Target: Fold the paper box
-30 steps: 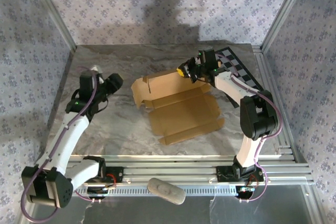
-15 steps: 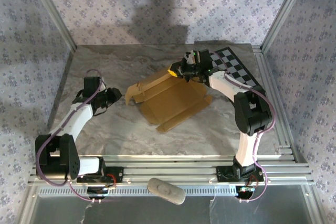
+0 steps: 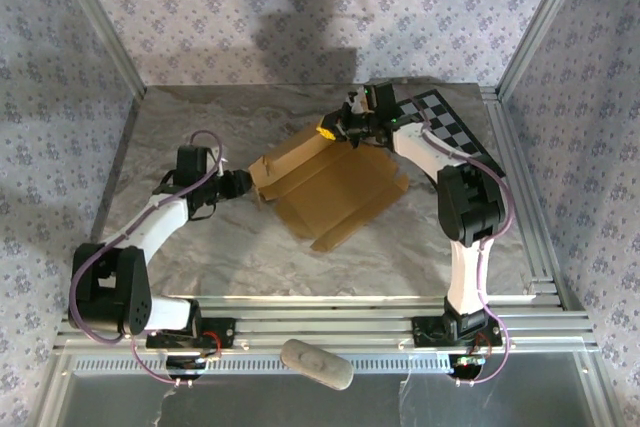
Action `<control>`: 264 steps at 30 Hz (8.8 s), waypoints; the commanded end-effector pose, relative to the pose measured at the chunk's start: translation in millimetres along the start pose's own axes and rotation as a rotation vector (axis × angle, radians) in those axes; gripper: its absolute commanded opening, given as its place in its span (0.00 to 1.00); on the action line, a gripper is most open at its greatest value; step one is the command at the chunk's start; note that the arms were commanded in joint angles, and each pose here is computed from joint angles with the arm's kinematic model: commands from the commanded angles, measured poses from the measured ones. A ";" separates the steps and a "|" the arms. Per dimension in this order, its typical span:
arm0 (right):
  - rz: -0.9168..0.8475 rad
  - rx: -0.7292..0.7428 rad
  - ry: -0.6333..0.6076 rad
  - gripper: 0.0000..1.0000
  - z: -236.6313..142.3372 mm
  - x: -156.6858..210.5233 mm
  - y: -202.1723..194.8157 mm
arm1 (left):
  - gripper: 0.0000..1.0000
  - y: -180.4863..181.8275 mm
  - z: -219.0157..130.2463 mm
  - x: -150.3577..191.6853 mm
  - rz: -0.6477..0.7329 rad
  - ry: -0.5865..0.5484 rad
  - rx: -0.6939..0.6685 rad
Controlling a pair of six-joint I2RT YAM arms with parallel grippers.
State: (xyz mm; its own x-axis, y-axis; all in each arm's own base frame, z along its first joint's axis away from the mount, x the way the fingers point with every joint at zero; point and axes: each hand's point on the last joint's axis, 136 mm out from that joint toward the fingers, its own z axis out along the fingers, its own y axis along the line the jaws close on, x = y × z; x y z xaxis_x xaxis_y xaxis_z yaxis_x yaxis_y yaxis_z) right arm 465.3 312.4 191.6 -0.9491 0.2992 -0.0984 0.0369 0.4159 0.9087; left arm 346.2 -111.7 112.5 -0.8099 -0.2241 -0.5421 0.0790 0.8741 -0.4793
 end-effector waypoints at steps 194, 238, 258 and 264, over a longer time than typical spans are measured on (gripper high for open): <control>0.078 0.123 -0.331 0.44 -73.0 -71.4 51.8 | 0.00 -4.8 18.6 -82.1 0.052 -0.160 -0.549; -0.052 -0.050 -0.275 0.58 -167.8 -38.5 66.8 | 0.00 -73.3 -20.2 -144.5 -0.242 -0.126 0.132; -0.134 -0.001 -0.261 0.58 -123.6 -39.9 98.3 | 0.00 -84.0 -22.2 -135.5 -0.247 -0.119 0.154; -0.190 0.107 -0.285 0.42 -123.8 -42.6 91.3 | 0.00 -85.7 -27.5 -134.0 -0.238 -0.124 0.154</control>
State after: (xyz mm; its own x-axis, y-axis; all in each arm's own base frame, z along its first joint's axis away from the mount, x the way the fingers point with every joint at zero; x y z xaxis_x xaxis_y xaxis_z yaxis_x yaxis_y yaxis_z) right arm 470.8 233.2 331.9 -0.8272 0.4536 -0.3316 -0.0758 0.4947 0.8657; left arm 435.3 -136.2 217.1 -0.7600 -0.4825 -0.4354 -0.0841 0.7373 -0.6703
